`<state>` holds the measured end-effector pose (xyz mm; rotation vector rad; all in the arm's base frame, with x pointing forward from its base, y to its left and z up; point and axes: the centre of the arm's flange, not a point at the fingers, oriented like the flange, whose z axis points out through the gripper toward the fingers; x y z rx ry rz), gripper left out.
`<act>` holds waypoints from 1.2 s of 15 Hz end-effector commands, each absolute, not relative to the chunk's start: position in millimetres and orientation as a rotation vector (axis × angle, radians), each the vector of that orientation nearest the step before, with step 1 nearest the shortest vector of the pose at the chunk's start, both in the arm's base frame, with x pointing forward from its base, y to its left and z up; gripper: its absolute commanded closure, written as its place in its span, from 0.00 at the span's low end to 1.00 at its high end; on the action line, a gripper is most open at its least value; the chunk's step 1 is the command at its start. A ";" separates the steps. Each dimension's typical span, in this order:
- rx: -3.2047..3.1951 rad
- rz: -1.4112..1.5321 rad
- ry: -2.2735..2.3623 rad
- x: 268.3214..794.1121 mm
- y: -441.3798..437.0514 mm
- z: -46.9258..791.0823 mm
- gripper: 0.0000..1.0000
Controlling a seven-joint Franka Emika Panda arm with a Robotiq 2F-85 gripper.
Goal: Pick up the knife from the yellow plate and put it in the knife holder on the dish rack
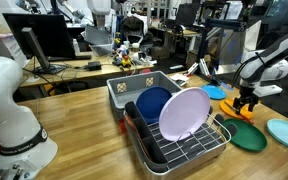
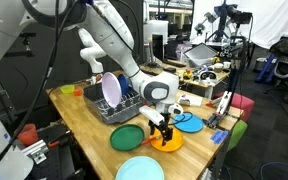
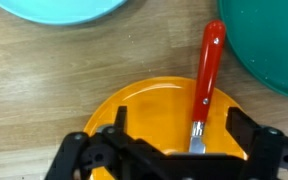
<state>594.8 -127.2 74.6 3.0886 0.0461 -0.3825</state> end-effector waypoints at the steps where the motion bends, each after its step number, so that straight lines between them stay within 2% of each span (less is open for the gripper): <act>1: 3.070 -0.435 0.084 604.3 -128.2 68.8 0.00; 2: 3.069 -0.431 0.089 605.4 -127.6 67.3 0.00; 5: 3.069 -0.408 0.099 609.7 -126.4 66.7 0.34; 10: 3.061 -0.382 0.114 613.3 -124.9 67.2 0.70; 14: 3.059 -0.377 0.127 614.5 -122.3 67.4 0.96; 16: 3.059 -0.378 0.132 614.1 -121.3 68.1 1.00; 18: 3.066 -0.376 0.133 613.0 -120.9 70.5 0.96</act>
